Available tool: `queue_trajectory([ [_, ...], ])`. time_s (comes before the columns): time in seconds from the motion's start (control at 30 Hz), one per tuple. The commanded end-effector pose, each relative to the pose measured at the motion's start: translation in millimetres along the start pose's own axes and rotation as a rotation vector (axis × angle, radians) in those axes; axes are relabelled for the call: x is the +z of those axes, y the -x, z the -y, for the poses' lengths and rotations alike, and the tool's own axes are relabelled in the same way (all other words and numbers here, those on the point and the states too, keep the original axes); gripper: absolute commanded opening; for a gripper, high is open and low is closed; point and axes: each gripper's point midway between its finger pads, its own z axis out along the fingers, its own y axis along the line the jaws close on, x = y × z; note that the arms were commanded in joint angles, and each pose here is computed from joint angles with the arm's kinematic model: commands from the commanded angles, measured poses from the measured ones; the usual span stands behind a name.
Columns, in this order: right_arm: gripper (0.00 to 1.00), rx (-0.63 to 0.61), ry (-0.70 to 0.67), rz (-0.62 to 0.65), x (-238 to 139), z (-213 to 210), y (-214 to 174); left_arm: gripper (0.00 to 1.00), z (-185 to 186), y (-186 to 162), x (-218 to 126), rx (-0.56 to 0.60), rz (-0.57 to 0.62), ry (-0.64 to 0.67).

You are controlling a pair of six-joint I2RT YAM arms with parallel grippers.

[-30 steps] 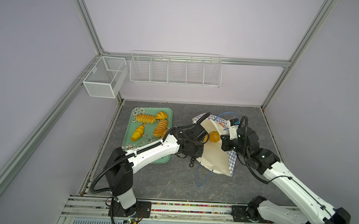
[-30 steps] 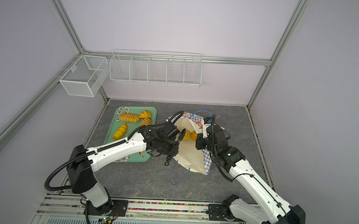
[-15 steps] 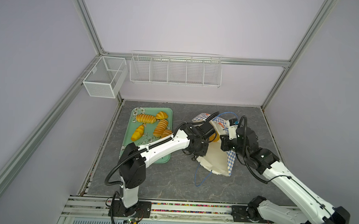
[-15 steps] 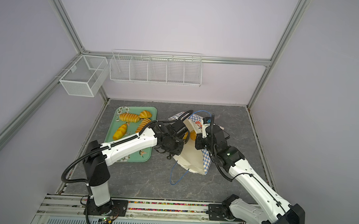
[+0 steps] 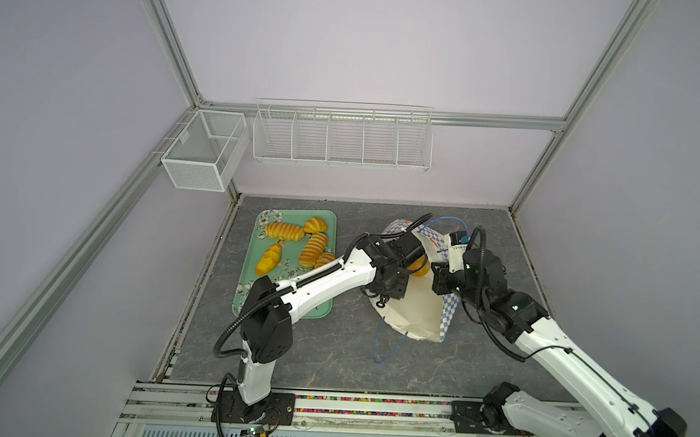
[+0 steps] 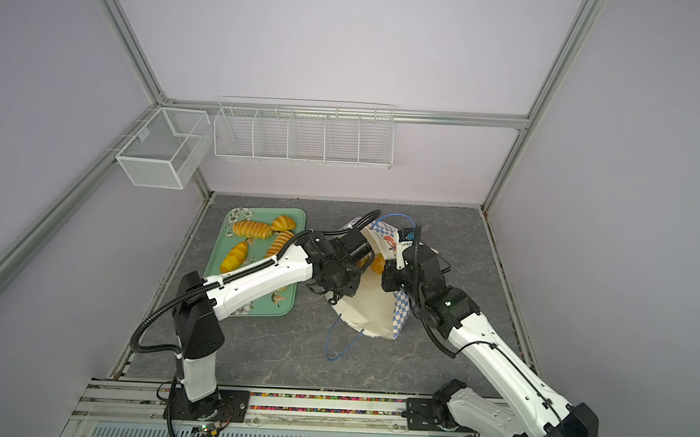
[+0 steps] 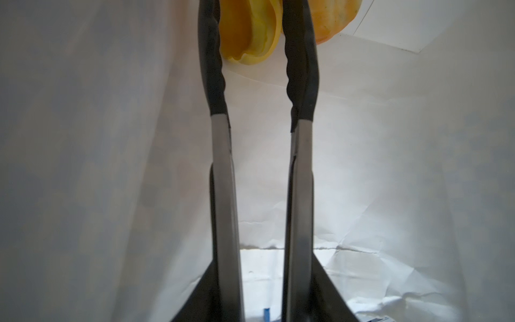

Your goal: Take the fake bread out of the paper bag

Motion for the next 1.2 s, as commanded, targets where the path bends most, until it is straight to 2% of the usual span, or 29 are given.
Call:
queue_trajectory([
  [0.0,0.07,0.016,0.000,0.017,-4,0,1,0.41,4,3,-1,-0.007,-0.008,-0.003],
  [0.33,0.07,0.014,0.006,0.022,-4,-1,2,0.41,8,8,17,0.018,-0.003,0.001],
  [0.8,0.07,0.015,0.015,0.025,-8,-3,5,0.42,13,29,43,0.067,0.093,-0.006],
  [1.17,0.07,0.011,0.007,0.024,-8,-3,7,0.42,-10,26,75,0.055,0.069,0.062],
])
